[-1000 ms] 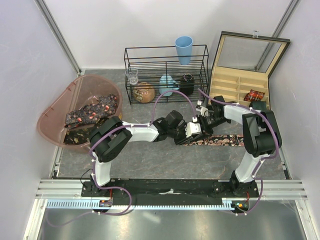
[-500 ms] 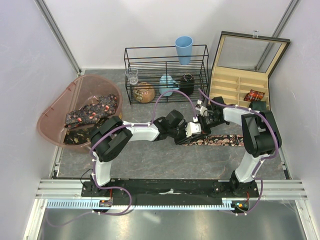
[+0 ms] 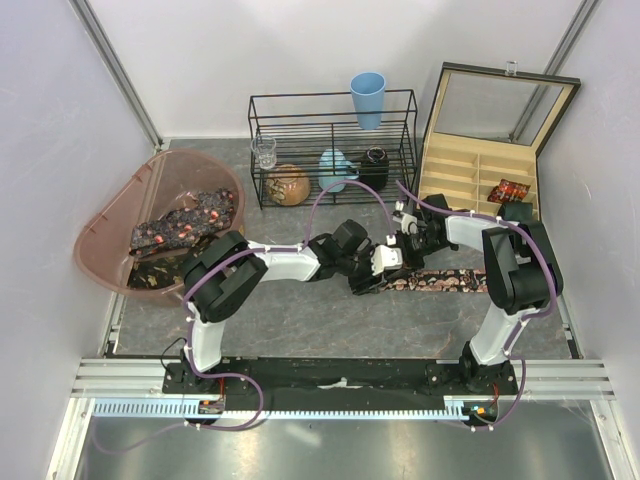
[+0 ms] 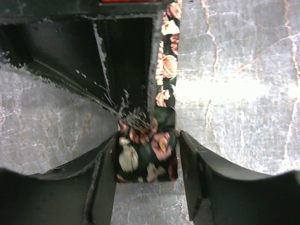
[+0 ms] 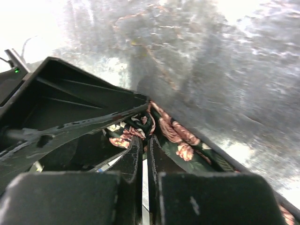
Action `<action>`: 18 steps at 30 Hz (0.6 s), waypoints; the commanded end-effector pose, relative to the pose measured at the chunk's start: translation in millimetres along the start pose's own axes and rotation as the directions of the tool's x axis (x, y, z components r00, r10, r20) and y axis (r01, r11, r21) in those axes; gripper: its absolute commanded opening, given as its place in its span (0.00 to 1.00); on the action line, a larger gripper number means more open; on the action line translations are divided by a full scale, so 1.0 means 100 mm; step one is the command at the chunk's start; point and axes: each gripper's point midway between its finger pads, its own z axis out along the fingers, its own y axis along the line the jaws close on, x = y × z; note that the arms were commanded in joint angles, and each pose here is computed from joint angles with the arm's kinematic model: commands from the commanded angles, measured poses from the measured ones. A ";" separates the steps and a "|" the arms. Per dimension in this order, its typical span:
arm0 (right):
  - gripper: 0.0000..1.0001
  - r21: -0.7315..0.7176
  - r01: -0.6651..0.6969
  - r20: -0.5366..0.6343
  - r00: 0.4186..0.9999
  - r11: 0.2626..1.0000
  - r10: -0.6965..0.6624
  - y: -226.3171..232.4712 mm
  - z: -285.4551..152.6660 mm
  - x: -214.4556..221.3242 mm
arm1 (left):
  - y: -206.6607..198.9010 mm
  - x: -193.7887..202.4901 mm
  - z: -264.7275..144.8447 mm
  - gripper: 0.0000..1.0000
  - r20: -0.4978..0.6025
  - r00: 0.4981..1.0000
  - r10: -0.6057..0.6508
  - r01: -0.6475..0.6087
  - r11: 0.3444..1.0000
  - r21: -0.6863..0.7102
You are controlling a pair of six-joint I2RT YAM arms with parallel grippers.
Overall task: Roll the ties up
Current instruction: Roll the tie at the center of the board.
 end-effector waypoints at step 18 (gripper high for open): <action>0.00 0.339 0.042 -0.040 0.999 0.940 -0.030 -0.57 0.03 0.08 | -0.08 -0.15 -0.40 0.71 0.337 0.938 -0.083 0.084 0.996 0.010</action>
